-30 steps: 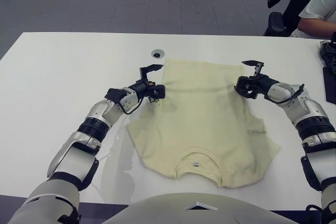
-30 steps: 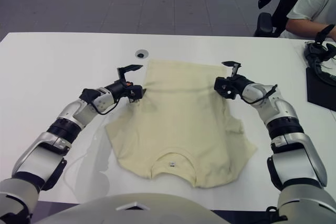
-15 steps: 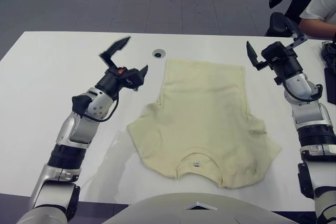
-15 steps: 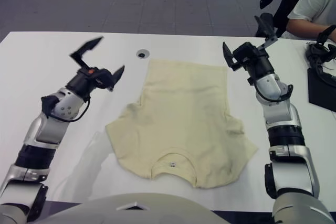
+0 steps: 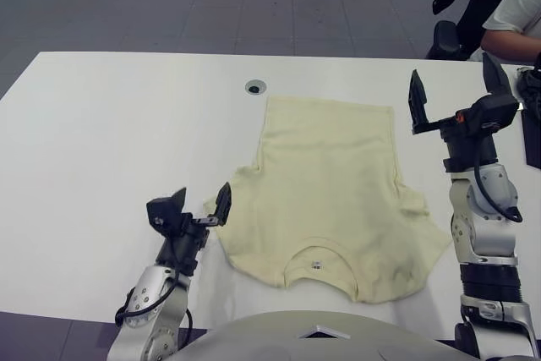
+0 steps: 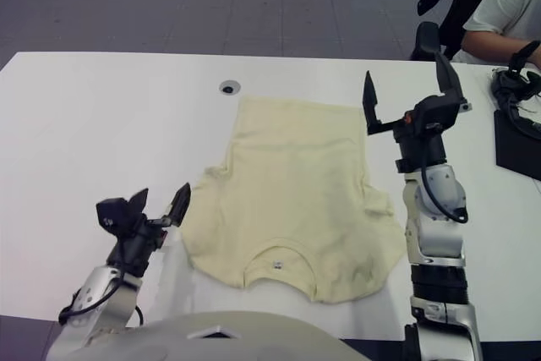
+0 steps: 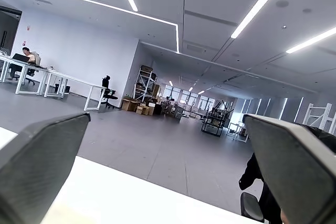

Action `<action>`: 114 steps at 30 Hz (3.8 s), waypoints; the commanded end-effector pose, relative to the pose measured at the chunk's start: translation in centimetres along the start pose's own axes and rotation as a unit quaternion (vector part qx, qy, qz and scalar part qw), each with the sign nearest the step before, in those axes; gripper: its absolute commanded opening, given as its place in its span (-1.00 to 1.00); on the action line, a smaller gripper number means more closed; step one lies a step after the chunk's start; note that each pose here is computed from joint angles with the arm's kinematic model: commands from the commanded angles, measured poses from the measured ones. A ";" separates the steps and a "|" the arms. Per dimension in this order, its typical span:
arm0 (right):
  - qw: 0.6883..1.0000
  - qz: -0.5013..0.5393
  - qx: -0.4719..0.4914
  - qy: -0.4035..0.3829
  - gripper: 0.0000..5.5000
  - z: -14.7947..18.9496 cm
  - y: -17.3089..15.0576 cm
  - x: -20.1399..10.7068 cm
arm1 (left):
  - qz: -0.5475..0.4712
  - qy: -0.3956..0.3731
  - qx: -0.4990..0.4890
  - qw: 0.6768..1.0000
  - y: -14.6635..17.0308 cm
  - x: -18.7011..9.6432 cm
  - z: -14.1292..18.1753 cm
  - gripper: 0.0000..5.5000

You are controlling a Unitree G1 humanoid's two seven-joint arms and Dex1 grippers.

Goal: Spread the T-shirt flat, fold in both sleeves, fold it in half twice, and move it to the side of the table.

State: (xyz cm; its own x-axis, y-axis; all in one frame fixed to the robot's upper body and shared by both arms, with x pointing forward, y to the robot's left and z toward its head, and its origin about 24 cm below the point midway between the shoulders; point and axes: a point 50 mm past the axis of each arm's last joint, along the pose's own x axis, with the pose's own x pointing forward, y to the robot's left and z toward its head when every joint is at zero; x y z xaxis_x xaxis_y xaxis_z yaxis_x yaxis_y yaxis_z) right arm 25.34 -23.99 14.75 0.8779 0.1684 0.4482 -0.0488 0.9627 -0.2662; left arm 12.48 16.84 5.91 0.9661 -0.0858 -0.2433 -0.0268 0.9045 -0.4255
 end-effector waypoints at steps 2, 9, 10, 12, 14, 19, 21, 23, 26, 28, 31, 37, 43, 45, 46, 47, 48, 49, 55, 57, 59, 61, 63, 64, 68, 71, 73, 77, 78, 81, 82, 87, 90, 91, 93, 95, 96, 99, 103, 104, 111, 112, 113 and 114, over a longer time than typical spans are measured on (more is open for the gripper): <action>1.000 0.002 0.009 0.002 0.96 0.4 0.4 0.0 | 0.026 0.072 -0.088 0.993 0.7 -0.8 -2.4 0.77; 1.000 0.011 0.002 0.002 0.96 0.5 0.8 0.1 | 0.033 0.145 -0.169 0.974 0.6 0.7 -5.4 0.28; 1.000 0.013 0.003 0.003 0.96 0.4 0.9 0.2 | 0.034 0.146 -0.171 0.974 0.6 0.8 -5.5 0.22; 1.000 0.015 0.003 0.005 0.96 0.2 0.9 0.1 | 0.043 0.146 -0.166 0.974 1.0 1.1 -5.7 0.09; 1.000 0.017 0.002 0.007 0.96 0.2 1.0 0.1 | 0.059 0.150 -0.155 0.975 1.5 1.1 -6.0 -0.03; 1.000 0.021 -0.006 0.003 0.96 0.2 1.0 -0.1 | 0.088 0.148 -0.139 0.975 2.2 0.8 -6.4 -0.35; 1.000 0.022 -0.005 0.002 0.96 0.1 1.0 -0.1 | 0.095 0.145 -0.131 0.976 2.2 0.7 -6.5 -0.48; 1.000 0.023 -0.006 0.003 0.96 0.1 1.1 -0.1 | 0.102 0.138 -0.122 0.978 2.4 0.7 -6.4 -0.61; 1.000 0.024 -0.007 0.004 0.96 -0.1 1.2 -0.1 | 0.106 0.127 -0.114 0.980 2.6 0.7 -6.1 -0.82; 1.000 0.025 -0.007 0.004 0.96 -0.2 1.3 -0.1 | 0.104 0.120 -0.110 0.981 2.5 0.8 -5.9 -0.97; 1.000 0.026 -0.008 0.006 0.96 -0.3 1.4 0.0 | 0.105 0.110 -0.110 0.982 2.5 0.9 -5.6 -0.99; 1.000 0.029 -0.008 0.010 0.96 -0.5 1.6 0.0 | 0.088 0.063 -0.097 0.989 2.3 1.1 -4.4 -0.99; 0.999 0.029 -0.008 0.011 0.96 -0.6 1.7 -0.1 | 0.032 0.028 0.025 0.999 0.9 1.2 -3.1 -0.99; 0.999 0.029 -0.009 0.012 0.96 -0.6 1.7 -0.1 | 0.014 0.031 0.069 0.997 0.5 1.2 -3.2 -0.99; 0.999 0.029 -0.009 0.012 0.96 -0.6 1.7 -0.1 | 0.004 0.031 0.089 0.996 0.3 1.2 -3.2 -0.99; 0.999 0.030 -0.009 0.012 0.96 -0.7 1.7 -0.1 | -0.011 0.029 0.117 0.993 -0.1 1.2 -3.2 -0.99; 0.999 0.030 -0.009 0.012 0.96 -0.7 1.8 -0.1 | -0.027 0.027 0.145 0.989 -0.4 1.2 -3.1 -0.99; 0.999 0.030 -0.009 0.013 0.96 -0.7 1.8 -0.1 | -0.043 0.018 0.175 0.983 -0.8 1.2 -3.0 -0.99; 0.999 0.032 -0.003 0.017 0.96 -0.9 2.0 0.0 | -0.107 -0.024 0.284 0.953 -2.1 1.4 -2.5 -0.99; 0.999 0.033 -0.003 0.018 0.96 -0.9 2.1 -0.1 | -0.131 -0.037 0.309 0.941 -2.7 1.4 -2.5 -0.99; 0.999 0.033 -0.001 0.020 0.96 -1.1 2.2 -0.1 | -0.153 -0.051 0.336 0.928 -3.2 1.4 -2.3 -0.99; 0.999 0.035 0.001 0.021 0.96 -1.1 2.3 -0.1 | -0.174 -0.060 0.361 0.914 -3.6 1.5 -2.2 -0.99; 0.999 0.037 0.002 0.022 0.96 -1.2 2.3 -0.1 | -0.206 -0.062 0.387 0.897 -4.2 1.5 -2.4 -0.99; 0.999 0.038 0.002 0.022 0.96 -1.2 2.3 0.0 | -0.223 -0.063 0.402 0.886 -4.5 1.5 -2.6 -0.99; 0.999 0.041 0.002 0.025 0.96 -1.4 2.4 0.0 | -0.269 -0.046 0.438 0.856 -5.0 1.8 -3.7 -0.99; 0.999 0.043 0.001 0.028 0.96 -1.5 2.5 -0.1 | -0.309 -0.029 0.468 0.827 -5.4 1.8 -4.9 -0.99; 0.999 0.043 0.000 0.030 0.96 -1.6 2.5 -0.2 | -0.332 -0.018 0.485 0.809 -5.5 1.8 -5.6 -0.99; 0.998 0.044 -0.003 0.033 0.96 -1.7 2.5 -0.3 | -0.335 -0.020 0.511 0.791 -5.6 2.0 -6.0 -0.99; 0.998 0.043 -0.004 0.034 0.96 -1.8 2.4 -0.4 | -0.333 -0.024 0.517 0.788 -5.6 2.1 -5.9 -0.99; 0.998 0.043 -0.006 0.035 0.96 -1.8 2.4 -0.4 | -0.327 -0.038 0.524 0.785 -5.8 2.2 -5.6 -0.99; 0.998 0.044 -0.006 0.035 0.96 -1.8 2.4 -0.4 | -0.324 -0.043 0.524 0.786 -5.8 2.2 -5.4 -0.99; 0.998 0.045 -0.005 0.036 0.96 -1.9 2.4 -0.5 | -0.318 -0.055 0.511 0.797 -5.9 2.2 -4.7 -0.89; 0.998 0.043 -0.005 0.039 0.96 -1.9 2.3 -0.7 | -0.350 -0.057 0.490 0.796 -6.4 1.5 -4.4 -0.73; 0.998 0.042 -0.008 0.041 0.96 -2.0 2.1 -0.8 | -0.363 -0.060 0.477 0.798 -6.7 1.2 -4.1 -0.64; 0.998 0.033 -0.009 0.047 0.96 -2.1 1.3 -1.0 | -0.393 -0.060 0.454 0.797 -7.0 0.7 -3.2 -0.51; 0.998 0.016 -0.006 0.053 0.96 -2.1 0.3 -1.4 | -0.415 -0.058 0.436 0.796 -7.2 0.6 -2.2 -0.40; 0.998 0.007 0.003 0.056 0.96 -2.2 -0.1 -1.6 | -0.424 -0.056 0.429 0.796 -7.2 0.5 -1.7 -0.34; 0.997 -0.001 0.042 0.063 0.96 -2.5 -1.1 -2.2 | -0.446 -0.063 0.411 0.793 -7.6 0.2 0.0 -0.16; 0.983 0.013 0.165 0.079 0.96 -2.8 -3.2 -4.1 | -0.377 -0.138 0.348 0.847 -7.1 2.1 4.8 0.08; 0.974 0.028 0.206 0.085 0.96 -2.9 -3.8 -4.8 | -0.334 -0.161 0.329 0.869 -6.5 3.1 6.2 0.14; 0.891 0.163 0.351 0.236 0.96 -3.9 -8.9 -14.0 | -0.112 -0.233 0.277 0.925 -1.7 5.5 11.0 0.55; 0.886 0.165 0.346 0.262 0.96 -4.0 -9.5 -14.9 | -0.107 -0.240 0.279 0.924 -1.6 5.4 11.4 0.59; 0.879 0.171 0.342 0.286 0.96 -4.2 -9.8 -15.7 | -0.102 -0.246 0.282 0.922 -1.5 5.4 11.8 0.66; 0.869 0.182 0.331 0.321 0.96 -4.5 -9.8 -16.5 | -0.097 -0.252 0.283 0.920 -1.3 5.4 12.2 0.71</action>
State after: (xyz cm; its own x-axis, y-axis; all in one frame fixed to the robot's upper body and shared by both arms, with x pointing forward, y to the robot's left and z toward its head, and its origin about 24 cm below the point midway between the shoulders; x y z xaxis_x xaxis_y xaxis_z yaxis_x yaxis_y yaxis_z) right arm 14.69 -36.02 6.68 0.8577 0.5117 -0.0506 -0.4595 0.8069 0.3713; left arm 20.42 19.59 15.18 0.9368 -0.2232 0.2696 0.1917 0.9716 0.1385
